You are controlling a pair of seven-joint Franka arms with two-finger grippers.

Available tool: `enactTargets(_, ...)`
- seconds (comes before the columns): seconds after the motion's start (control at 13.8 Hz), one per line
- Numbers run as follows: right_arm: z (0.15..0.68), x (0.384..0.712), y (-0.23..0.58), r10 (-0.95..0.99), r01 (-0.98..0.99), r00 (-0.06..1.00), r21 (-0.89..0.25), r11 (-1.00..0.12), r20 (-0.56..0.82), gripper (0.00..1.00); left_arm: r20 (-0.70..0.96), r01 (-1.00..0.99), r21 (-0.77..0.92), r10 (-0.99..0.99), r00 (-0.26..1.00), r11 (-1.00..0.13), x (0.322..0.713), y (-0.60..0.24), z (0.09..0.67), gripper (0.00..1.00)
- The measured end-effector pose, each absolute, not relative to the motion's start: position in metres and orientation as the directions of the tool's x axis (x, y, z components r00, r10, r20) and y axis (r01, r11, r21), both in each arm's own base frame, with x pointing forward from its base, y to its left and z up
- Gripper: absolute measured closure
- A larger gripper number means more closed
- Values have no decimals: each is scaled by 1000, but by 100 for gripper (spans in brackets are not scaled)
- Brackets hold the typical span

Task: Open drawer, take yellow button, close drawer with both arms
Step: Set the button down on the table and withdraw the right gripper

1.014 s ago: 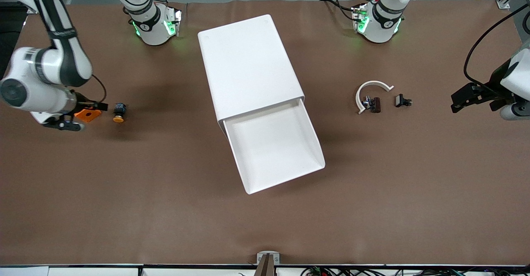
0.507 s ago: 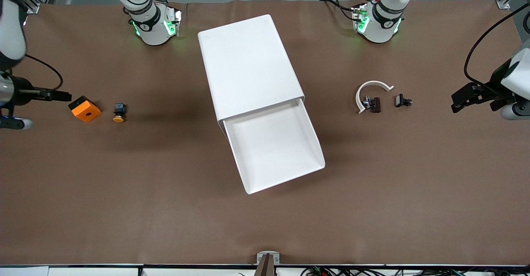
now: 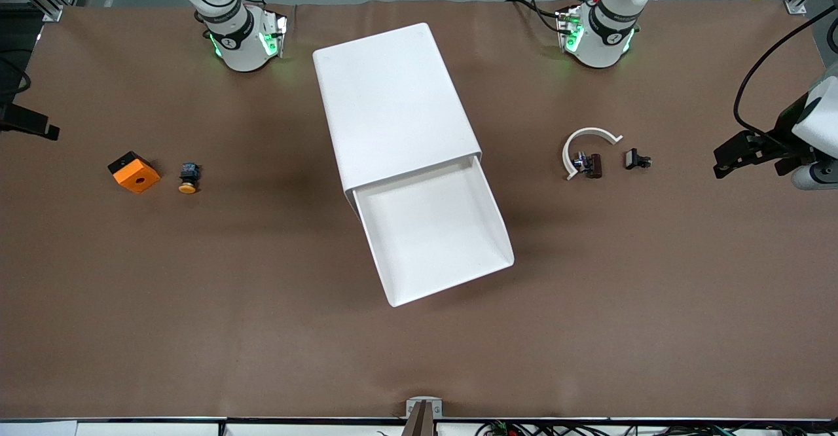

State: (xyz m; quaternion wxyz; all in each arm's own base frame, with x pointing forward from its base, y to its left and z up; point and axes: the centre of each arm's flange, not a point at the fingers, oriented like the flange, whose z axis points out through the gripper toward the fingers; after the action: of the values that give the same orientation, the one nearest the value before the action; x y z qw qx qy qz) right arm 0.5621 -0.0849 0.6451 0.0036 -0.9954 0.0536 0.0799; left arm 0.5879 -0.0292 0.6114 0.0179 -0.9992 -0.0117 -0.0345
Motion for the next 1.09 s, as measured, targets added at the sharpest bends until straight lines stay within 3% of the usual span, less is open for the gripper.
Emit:
enactTargets(0.36, 647, 546, -72, -81, -90, 959, -19, -996, -272, 0, 70, 25, -35, 22, 997, -999, 588, -29, 612, 0)
enactTargets(1.09, 665, 540, -22, 4, 0, 969, -14, -1000, -248, 0, 72, 23, -35, 21, 997, -999, 588, -30, 613, 0)
